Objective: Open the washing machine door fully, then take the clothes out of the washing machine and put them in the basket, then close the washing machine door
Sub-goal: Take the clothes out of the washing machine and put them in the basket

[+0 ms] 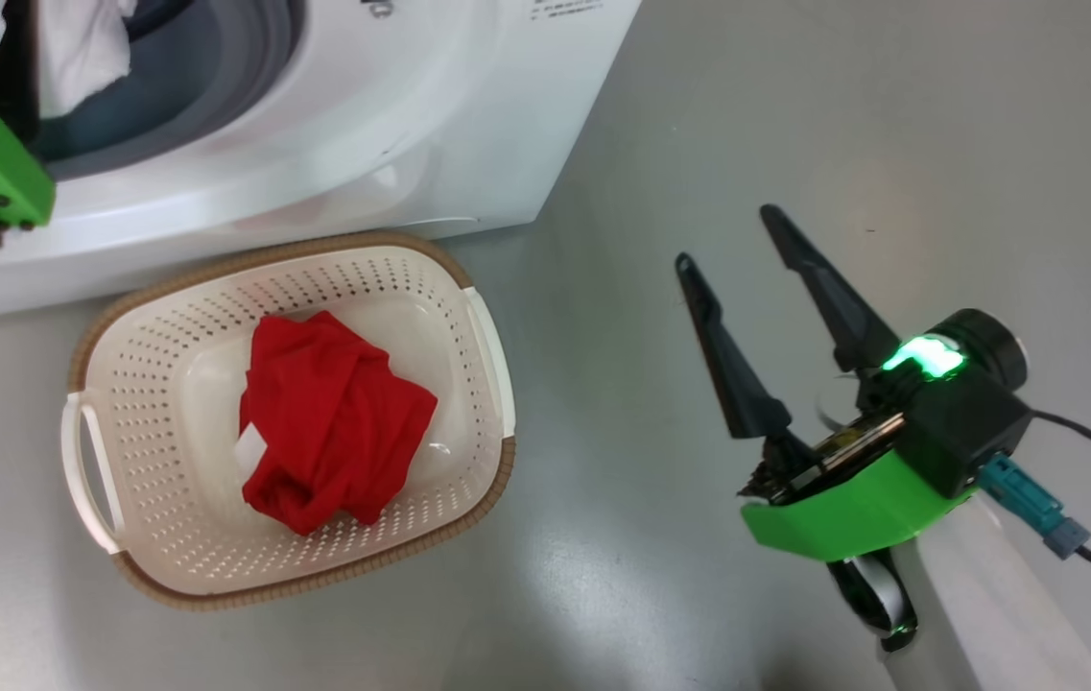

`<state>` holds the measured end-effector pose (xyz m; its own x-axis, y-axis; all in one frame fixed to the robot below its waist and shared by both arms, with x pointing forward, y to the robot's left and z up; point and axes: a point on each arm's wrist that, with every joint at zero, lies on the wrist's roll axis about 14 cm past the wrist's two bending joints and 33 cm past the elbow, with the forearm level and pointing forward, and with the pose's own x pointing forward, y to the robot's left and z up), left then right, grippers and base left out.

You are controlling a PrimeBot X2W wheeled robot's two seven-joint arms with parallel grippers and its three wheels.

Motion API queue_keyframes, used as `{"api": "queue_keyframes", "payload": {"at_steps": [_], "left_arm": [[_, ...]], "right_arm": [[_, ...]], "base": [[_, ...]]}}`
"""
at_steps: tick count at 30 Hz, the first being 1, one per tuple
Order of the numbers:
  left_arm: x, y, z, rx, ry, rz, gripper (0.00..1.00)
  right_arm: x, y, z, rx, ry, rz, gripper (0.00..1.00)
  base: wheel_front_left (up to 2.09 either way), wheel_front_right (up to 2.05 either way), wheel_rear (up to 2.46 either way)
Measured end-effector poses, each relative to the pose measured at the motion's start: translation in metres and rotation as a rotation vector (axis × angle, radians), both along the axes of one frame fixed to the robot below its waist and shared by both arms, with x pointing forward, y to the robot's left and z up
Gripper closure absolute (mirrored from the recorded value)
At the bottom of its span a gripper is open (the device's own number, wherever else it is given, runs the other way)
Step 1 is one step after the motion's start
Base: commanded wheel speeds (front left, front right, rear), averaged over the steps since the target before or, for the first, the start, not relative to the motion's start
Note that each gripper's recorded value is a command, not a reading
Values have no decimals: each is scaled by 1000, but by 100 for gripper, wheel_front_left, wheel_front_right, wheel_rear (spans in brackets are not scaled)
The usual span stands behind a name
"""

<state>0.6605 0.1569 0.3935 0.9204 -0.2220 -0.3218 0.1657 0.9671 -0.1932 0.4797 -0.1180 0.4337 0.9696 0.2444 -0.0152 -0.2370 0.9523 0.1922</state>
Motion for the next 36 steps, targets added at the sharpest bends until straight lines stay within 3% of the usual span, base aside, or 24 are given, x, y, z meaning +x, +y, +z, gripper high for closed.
{"api": "queue_keyframes", "payload": {"at_steps": [12, 13, 15, 26, 36], "left_arm": [[-3, -1, -31, 124, 199, -40, 0], [-3, -1, -32, 127, 202, -40, 51], [-4, -2, -35, 144, 210, -50, 100], [4, -4, -15, 107, 50, -24, 100], [-2, -3, 19, -51, -145, 42, 100]], "right_arm": [[-4, -1, 1, 0, 5, 1, 0], [-4, -1, 1, -1, 7, 1, 0], [-5, -1, 0, -1, 9, 2, 0], [-3, 3, -3, 9, 15, 8, 0], [-1, 7, 2, 23, 2, 17, 0]], "base": [[0, 0, 0], [0, 0, 0], [0, 0, 0], [0, 0, 0], [0, 0, 0]]}}
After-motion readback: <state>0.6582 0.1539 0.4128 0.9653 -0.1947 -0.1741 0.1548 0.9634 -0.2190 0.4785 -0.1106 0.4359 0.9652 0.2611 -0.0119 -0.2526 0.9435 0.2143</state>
